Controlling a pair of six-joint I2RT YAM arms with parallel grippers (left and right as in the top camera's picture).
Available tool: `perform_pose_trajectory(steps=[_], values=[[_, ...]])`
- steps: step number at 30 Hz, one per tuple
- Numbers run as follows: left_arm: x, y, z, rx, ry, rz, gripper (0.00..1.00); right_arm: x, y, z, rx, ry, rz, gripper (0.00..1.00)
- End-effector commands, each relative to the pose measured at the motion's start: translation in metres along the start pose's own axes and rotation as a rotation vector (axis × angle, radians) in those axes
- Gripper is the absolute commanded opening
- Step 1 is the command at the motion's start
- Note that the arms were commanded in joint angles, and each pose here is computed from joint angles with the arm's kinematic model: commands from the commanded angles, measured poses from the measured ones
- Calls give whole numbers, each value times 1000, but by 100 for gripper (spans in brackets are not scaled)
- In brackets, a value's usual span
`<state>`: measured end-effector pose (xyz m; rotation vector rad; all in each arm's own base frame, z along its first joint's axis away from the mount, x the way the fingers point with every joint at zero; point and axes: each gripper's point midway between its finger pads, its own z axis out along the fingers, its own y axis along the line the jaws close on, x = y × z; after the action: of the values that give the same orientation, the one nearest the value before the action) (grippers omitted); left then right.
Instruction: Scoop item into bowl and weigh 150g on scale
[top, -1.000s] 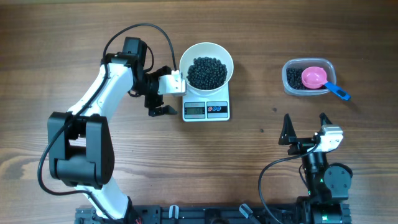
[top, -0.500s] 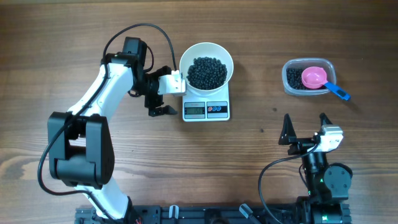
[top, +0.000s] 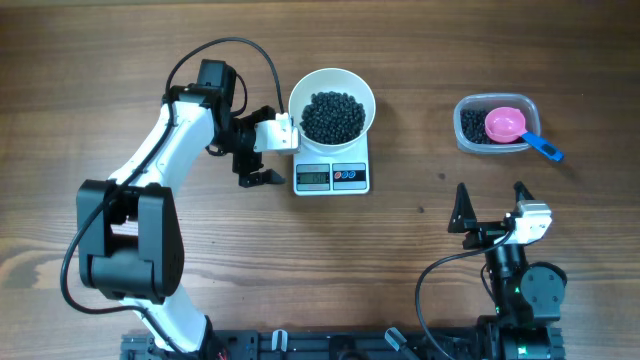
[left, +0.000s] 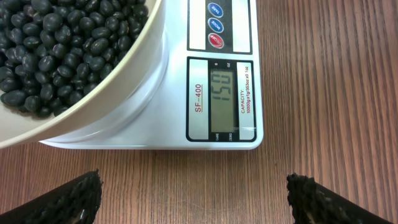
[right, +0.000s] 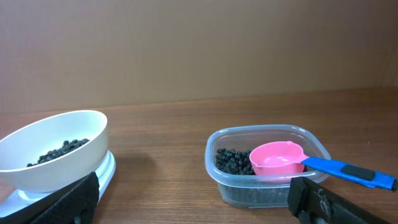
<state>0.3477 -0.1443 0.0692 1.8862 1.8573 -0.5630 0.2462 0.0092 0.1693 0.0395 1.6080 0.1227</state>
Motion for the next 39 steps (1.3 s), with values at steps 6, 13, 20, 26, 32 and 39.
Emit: perform_pose_trajectory(steps=[6, 13, 20, 26, 32, 39], values=[[1, -4, 4, 18, -16, -16, 100, -6, -3, -1, 15, -21, 5, 100], [1, -4, 4, 18, -16, -16, 100, -6, -3, -1, 15, -21, 5, 100], [2, -5, 4, 21, -15, -18, 100, -6, -3, -1, 15, -21, 5, 100], [1, -19, 4, 77, -15, -178, 100, -6, -3, -1, 15, -21, 6, 100], [-10, -24, 0, 88, -31, -281, 100, -6, -3, -1, 15, -21, 5, 100], [-18, -59, -20, 140, 88, -392, 100, -6, -3, -1, 15, -20, 5, 100]])
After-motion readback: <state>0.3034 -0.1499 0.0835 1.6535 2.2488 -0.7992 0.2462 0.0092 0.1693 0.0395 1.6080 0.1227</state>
